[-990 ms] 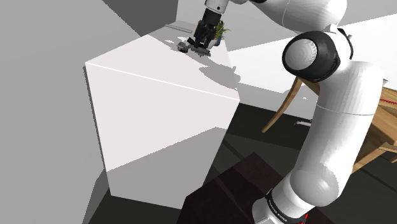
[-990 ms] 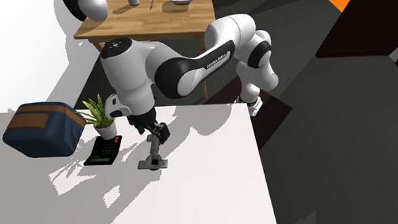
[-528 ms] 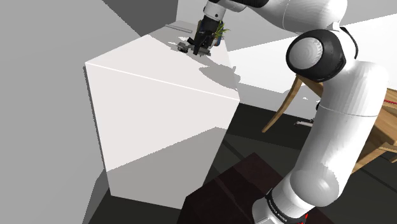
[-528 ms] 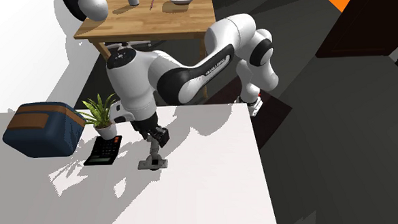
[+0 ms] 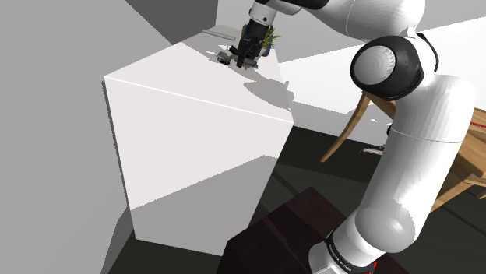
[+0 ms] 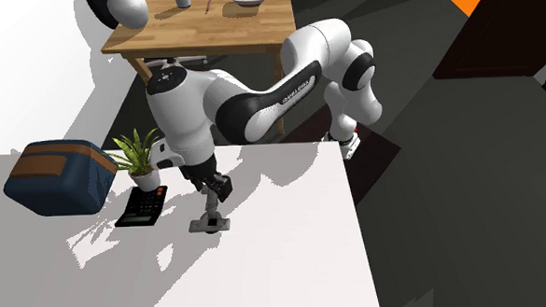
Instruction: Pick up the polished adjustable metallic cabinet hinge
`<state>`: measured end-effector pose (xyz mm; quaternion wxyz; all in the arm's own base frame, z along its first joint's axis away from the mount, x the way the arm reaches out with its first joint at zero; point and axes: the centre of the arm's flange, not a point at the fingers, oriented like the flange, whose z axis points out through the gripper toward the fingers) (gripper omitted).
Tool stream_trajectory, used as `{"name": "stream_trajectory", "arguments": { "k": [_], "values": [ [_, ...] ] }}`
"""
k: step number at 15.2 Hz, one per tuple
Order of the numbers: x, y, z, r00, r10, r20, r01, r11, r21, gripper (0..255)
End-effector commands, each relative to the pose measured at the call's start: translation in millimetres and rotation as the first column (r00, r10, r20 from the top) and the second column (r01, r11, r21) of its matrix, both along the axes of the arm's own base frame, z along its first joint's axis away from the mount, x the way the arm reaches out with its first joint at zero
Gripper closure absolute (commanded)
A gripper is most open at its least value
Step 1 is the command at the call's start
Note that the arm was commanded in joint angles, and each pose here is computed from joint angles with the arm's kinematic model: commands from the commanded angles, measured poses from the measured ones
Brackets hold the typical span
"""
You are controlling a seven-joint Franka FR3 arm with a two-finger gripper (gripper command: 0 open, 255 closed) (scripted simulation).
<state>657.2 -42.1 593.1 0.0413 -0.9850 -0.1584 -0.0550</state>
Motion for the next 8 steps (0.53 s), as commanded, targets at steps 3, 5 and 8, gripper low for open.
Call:
{"name": "stream_trajectory", "arguments": {
  "k": [3,5,8],
  "values": [
    [0,0,10,1.0,0.0,-0.001,0.0,1.0,0.0,255],
    [0,0,21,1.0,0.0,-0.001,0.0,1.0,0.0,255],
    [0,0,37,1.0,0.0,-0.001,0.0,1.0,0.0,255]
  ]
}}
